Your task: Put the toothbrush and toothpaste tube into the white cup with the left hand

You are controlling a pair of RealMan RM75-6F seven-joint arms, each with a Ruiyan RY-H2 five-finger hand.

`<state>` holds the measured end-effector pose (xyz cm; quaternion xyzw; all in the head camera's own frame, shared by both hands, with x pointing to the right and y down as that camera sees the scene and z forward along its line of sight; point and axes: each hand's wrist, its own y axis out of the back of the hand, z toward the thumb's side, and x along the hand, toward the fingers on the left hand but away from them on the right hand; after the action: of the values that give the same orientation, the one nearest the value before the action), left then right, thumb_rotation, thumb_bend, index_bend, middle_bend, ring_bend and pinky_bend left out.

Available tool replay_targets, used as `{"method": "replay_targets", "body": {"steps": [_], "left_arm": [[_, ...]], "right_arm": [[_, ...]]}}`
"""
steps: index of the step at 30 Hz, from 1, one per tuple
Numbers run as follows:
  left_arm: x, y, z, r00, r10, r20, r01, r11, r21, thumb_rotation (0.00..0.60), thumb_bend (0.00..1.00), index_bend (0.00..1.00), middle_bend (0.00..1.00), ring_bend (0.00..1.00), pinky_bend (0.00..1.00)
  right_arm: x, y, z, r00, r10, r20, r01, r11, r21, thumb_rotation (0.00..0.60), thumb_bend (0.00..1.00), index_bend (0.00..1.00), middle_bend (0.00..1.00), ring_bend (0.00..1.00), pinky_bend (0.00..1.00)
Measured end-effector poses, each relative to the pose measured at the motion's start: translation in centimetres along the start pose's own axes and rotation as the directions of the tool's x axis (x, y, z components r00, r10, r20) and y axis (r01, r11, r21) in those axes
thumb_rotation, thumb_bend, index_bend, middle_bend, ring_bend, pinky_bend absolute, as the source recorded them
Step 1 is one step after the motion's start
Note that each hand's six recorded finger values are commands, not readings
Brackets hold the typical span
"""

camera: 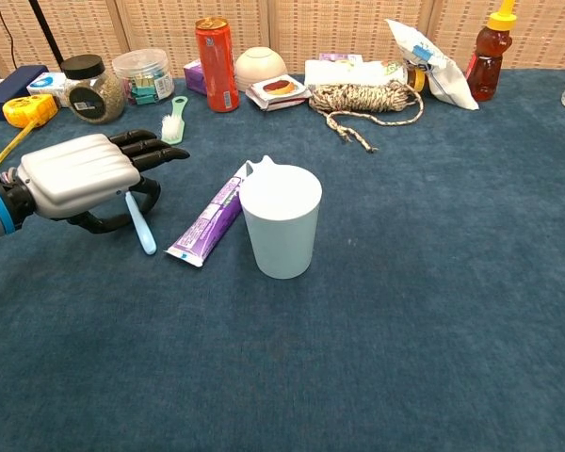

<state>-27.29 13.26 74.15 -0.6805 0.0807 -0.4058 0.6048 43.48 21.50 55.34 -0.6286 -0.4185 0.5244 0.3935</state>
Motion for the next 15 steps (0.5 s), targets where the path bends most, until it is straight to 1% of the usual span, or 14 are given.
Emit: {"method": "replay_targets", "body": {"steps": [10, 15], "left_arm": [[-0.4, 1.1, -1.1, 0.999, 0.037, -0.026, -0.037, 0.999, -0.023, 0.6, 0.4, 0.6, 0.0, 0.0, 0.0], [-0.6, 2.2, -1.8, 0.996, 0.072, -0.045, -0.074, 0.996, -0.045, 0.6, 0.4, 0.6, 0.0, 0.0, 0.0]], "right_arm": [[0.1, 0.1, 0.1, 1.0, 0.0, -0.004, 0.0, 1.0, -0.005, 0.6, 0.0, 0.05, 0.0, 0.0, 0.0], [0.1, 0.1, 0.1, 1.0, 0.0, -0.004, 0.0, 1.0, -0.006, 0.6, 0.0, 0.05, 0.0, 0.0, 0.0]]}}
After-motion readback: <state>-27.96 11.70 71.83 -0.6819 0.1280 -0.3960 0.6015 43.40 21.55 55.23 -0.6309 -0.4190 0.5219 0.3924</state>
